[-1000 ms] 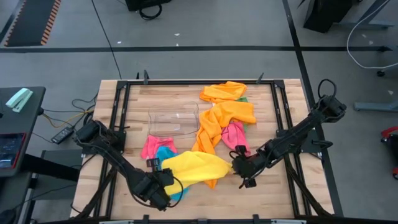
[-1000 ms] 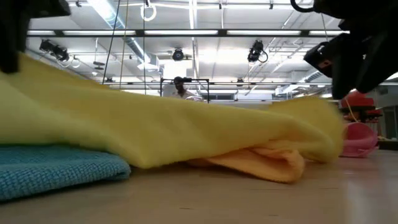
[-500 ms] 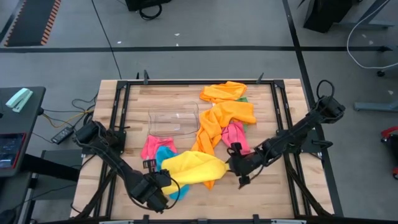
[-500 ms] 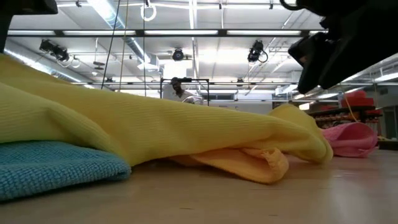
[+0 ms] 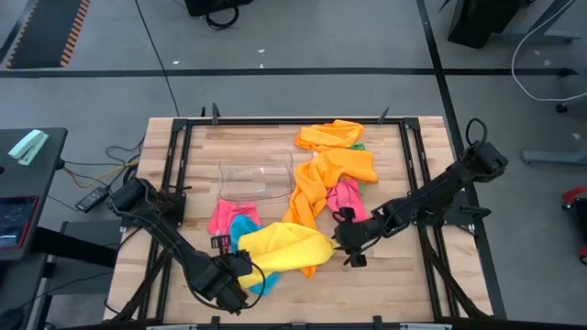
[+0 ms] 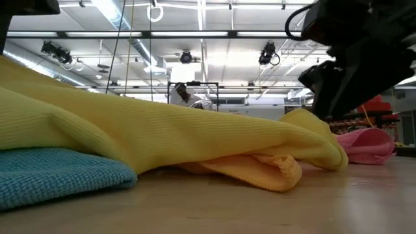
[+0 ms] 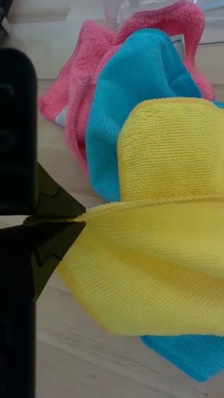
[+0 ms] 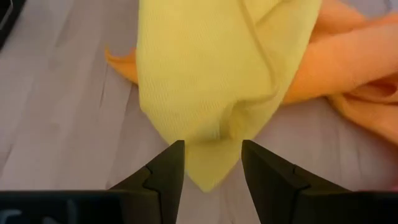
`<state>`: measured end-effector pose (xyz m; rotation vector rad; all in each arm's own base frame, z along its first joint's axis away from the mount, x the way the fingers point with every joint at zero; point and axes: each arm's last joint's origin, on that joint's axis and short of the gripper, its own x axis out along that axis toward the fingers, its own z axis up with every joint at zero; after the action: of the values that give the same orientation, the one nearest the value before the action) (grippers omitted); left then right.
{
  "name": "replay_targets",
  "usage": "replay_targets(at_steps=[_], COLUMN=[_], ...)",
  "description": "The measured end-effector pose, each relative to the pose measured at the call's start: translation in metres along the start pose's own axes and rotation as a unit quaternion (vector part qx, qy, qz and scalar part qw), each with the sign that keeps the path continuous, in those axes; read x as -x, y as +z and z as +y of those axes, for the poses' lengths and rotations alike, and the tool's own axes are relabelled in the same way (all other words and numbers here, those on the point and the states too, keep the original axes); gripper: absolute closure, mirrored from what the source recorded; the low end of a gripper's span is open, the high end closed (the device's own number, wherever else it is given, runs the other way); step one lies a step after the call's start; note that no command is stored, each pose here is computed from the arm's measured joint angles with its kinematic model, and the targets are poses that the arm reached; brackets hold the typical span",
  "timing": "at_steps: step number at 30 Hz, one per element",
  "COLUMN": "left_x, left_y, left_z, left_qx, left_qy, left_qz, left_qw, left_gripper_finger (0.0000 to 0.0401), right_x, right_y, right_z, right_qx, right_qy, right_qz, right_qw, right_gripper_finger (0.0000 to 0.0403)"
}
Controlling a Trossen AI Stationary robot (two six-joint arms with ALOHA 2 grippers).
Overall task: Fold microfiber towels
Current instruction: Fold the yellow microfiber cloth
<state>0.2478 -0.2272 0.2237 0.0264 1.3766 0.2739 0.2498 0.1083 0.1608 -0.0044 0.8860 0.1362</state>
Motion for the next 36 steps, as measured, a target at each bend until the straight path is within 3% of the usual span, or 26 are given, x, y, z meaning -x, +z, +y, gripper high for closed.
replay_targets(at_steps=[5, 12, 20, 29, 36], left_x=[0.0, 0.0, 0.0, 0.0, 0.0], left_y=[0.0, 0.0, 0.001, 0.001, 0.001], left_z=[0.0, 0.0, 0.0, 0.0, 0.0], left_qx=[0.0, -0.001, -0.001, 0.0, 0.0], left_qy=[0.0, 0.005, 0.007, 0.008, 0.011], left_qz=[0.0, -0.007, -0.01, -0.012, -0.018], left_qw=[1.0, 1.0, 1.0, 1.0, 1.0], left_gripper_finger=[0.0393, 0.0371, 0.0394, 0.0375, 0.0394], right_x=[-0.004, -0.004, -0.02, -0.028, -0.035], right_y=[0.002, 0.004, -0.003, -0.004, -0.006], right_z=[-0.009, -0.007, -0.004, -0.003, -0.004], right_qx=[-0.01, 0.012, 0.017, 0.019, 0.007], right_qy=[0.055, 0.093, 0.1, 0.1, 0.078], right_qz=[-0.033, -0.05, -0.031, -0.015, -0.015], right_qw=[0.998, 0.994, 0.994, 0.995, 0.997], right_gripper_finger=[0.0235, 0.0235, 0.0235, 0.0235, 0.0276])
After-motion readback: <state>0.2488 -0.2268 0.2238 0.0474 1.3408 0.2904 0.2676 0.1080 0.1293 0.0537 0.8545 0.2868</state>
